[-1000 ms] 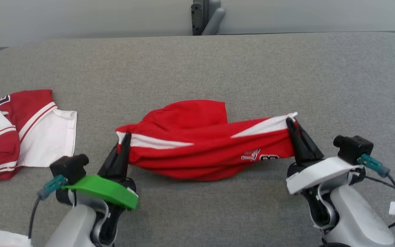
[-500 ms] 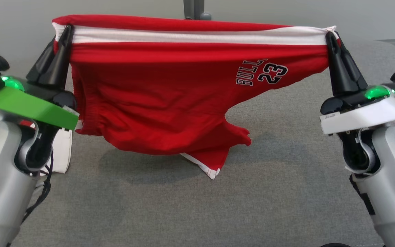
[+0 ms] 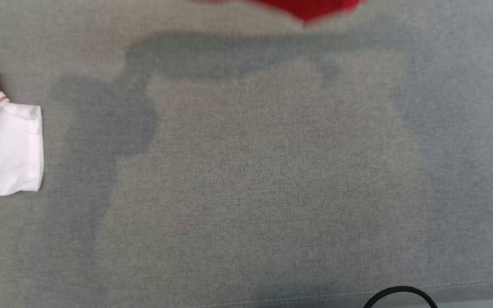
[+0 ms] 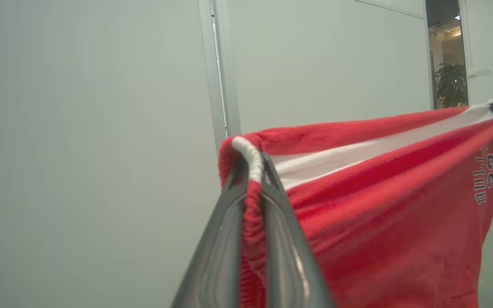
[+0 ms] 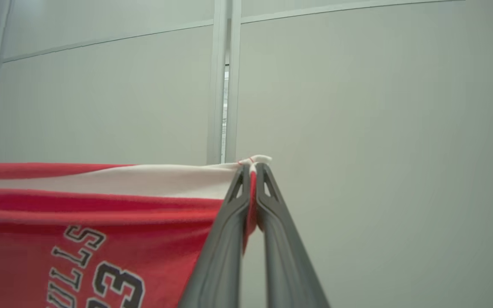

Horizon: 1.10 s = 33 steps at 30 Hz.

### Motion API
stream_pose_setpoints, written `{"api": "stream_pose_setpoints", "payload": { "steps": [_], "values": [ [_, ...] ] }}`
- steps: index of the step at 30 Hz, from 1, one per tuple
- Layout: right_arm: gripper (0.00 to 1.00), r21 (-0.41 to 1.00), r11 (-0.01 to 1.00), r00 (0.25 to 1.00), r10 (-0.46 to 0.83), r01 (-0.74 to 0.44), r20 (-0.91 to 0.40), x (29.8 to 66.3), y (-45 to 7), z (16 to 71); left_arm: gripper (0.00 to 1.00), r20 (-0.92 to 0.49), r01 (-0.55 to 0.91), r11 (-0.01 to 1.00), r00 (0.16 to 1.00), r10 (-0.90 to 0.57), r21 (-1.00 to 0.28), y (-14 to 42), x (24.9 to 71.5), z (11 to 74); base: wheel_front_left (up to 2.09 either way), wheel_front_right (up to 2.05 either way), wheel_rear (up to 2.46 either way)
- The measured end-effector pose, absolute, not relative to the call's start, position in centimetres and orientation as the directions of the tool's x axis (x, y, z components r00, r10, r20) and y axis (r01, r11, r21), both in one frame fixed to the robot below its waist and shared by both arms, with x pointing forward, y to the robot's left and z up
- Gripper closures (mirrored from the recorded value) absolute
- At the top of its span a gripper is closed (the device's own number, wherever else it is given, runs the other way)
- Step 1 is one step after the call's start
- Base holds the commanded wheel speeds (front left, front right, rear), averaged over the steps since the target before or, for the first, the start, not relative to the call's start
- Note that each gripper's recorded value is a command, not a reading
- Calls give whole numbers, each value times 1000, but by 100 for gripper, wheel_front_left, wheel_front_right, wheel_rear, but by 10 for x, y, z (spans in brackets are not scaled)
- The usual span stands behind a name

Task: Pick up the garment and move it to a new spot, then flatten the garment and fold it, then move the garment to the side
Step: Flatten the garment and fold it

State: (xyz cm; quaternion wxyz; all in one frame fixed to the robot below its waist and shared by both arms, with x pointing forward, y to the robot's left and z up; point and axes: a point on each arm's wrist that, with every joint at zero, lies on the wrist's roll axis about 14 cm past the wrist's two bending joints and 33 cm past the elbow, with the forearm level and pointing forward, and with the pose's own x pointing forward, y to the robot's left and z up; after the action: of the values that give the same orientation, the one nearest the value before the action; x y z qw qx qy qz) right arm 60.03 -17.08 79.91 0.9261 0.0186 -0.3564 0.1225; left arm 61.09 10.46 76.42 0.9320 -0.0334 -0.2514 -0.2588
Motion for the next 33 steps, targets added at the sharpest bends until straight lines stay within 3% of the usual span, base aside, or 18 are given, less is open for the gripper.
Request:
{"api": "stream_pose_setpoints", "payload": {
  "steps": [5,13,14,15,20,27,33],
  "values": [
    [100,-93,985,726,171,-147,666,638,-188,792,100,519,535,844,713,-472,33,86,645,749,0,0,0],
    [100,-88,974,842,224,-208,491,652,-178,679,100,320,523,813,839,-440,-254,85,667,606,0,0,0],
    [100,-53,969,883,244,-243,402,642,-175,629,100,206,495,789,869,-450,-363,76,654,543,0,0,0],
    [100,-53,969,883,244,-243,402,642,-175,629,100,206,495,789,869,-450,-363,76,654,543,0,0,0],
    [100,75,970,967,219,-230,134,587,-190,506,100,-72,396,733,854,-516,-552,48,583,415,0,0,0],
    [100,216,967,984,158,-136,-86,504,-197,429,100,-140,297,706,860,-490,-643,49,526,393,0,0,0],
    [100,268,960,987,112,-78,-115,464,-204,429,100,-170,240,694,867,-467,-679,51,480,395,0,0,0]
  ]
}}
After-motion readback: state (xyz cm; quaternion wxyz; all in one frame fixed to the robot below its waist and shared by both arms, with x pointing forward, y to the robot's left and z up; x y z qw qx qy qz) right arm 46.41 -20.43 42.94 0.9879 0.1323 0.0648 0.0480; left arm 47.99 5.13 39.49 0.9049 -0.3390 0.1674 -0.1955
